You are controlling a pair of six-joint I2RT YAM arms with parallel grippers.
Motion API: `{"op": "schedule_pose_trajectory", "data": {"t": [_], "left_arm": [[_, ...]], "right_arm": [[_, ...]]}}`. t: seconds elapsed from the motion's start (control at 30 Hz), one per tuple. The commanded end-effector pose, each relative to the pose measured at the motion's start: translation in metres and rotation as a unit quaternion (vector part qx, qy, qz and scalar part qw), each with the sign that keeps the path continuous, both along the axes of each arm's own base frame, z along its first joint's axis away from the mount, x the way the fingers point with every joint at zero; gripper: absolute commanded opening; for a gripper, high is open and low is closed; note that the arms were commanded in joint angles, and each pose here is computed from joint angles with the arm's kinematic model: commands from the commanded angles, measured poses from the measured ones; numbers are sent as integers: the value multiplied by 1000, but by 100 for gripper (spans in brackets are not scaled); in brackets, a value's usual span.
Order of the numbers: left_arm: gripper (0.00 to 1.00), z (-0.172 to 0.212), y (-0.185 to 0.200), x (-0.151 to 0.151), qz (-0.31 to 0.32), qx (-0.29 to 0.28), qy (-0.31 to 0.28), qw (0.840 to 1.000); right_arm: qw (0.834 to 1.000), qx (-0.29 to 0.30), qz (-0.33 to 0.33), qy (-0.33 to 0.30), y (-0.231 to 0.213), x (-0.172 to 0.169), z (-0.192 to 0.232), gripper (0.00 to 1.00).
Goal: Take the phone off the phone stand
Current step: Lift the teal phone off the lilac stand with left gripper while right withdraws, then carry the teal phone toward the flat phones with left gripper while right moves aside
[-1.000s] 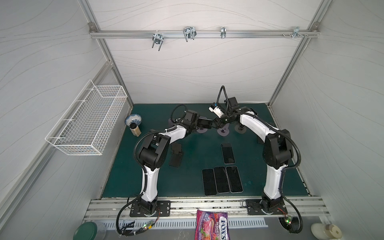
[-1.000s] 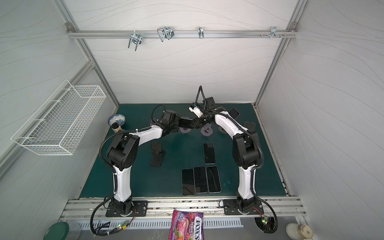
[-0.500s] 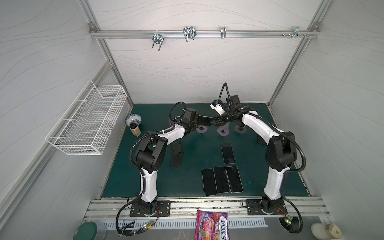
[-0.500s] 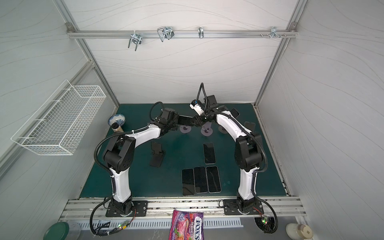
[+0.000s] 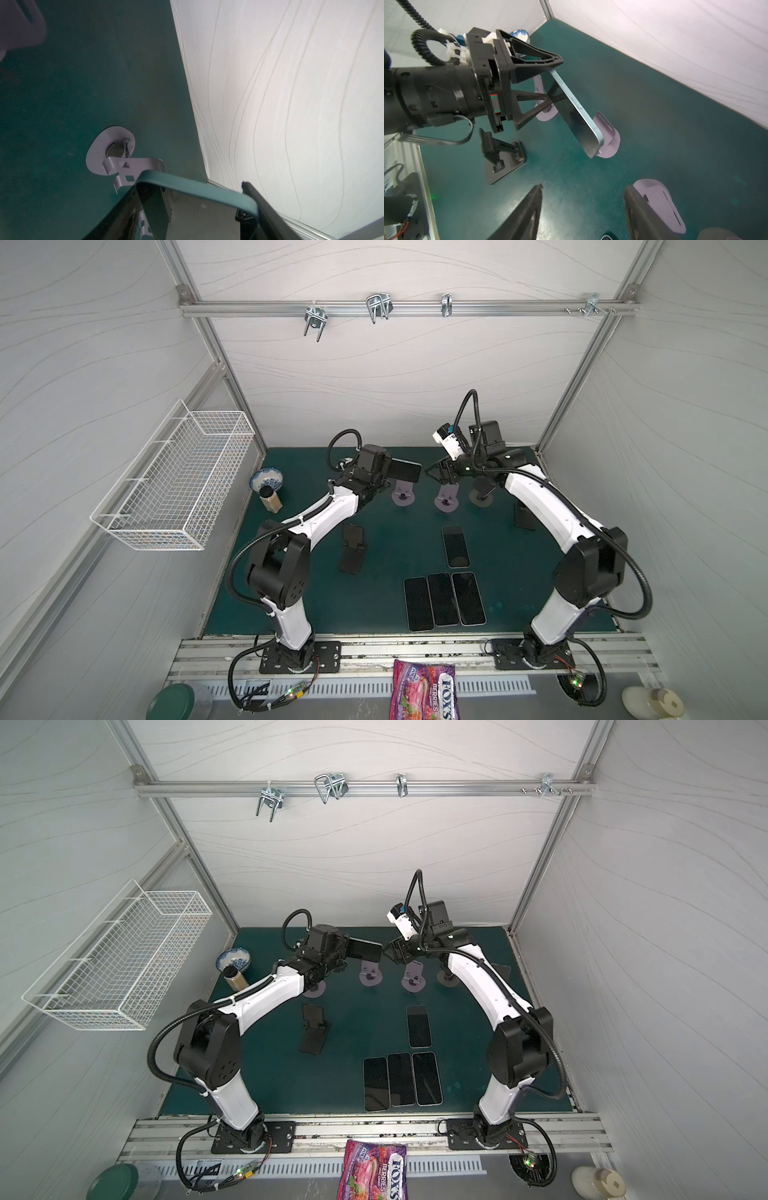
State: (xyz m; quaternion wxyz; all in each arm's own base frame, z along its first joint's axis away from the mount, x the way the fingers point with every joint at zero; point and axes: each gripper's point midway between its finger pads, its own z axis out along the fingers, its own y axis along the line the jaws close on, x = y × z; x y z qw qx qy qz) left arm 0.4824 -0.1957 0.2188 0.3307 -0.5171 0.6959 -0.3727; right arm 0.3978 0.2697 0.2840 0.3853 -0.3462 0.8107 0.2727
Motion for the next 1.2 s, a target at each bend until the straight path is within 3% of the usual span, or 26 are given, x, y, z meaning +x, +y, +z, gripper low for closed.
{"op": "schedule_pose_trajectory", "data": {"t": [0.0,0.23,0.57,0.87,1.17], "left_arm": [[65,69,5,-10,3,14,-62,998],[64,110,15,-65,-23,42,-65,997],[64,155,4,-154,-100,142,-74,982],[63,136,-25,-201,-183,189,-45,964],[63,94,-35,-217,-227,212,4,951]], "right_arm": [[1000,15,-6,13,-7,-19,15,63],[999,37,-8,20,-19,-71,36,63],[999,42,-11,13,-51,-146,50,63],[999,-4,-45,18,-81,-168,24,65],[994,-13,-86,58,-109,-162,1,65]]}}
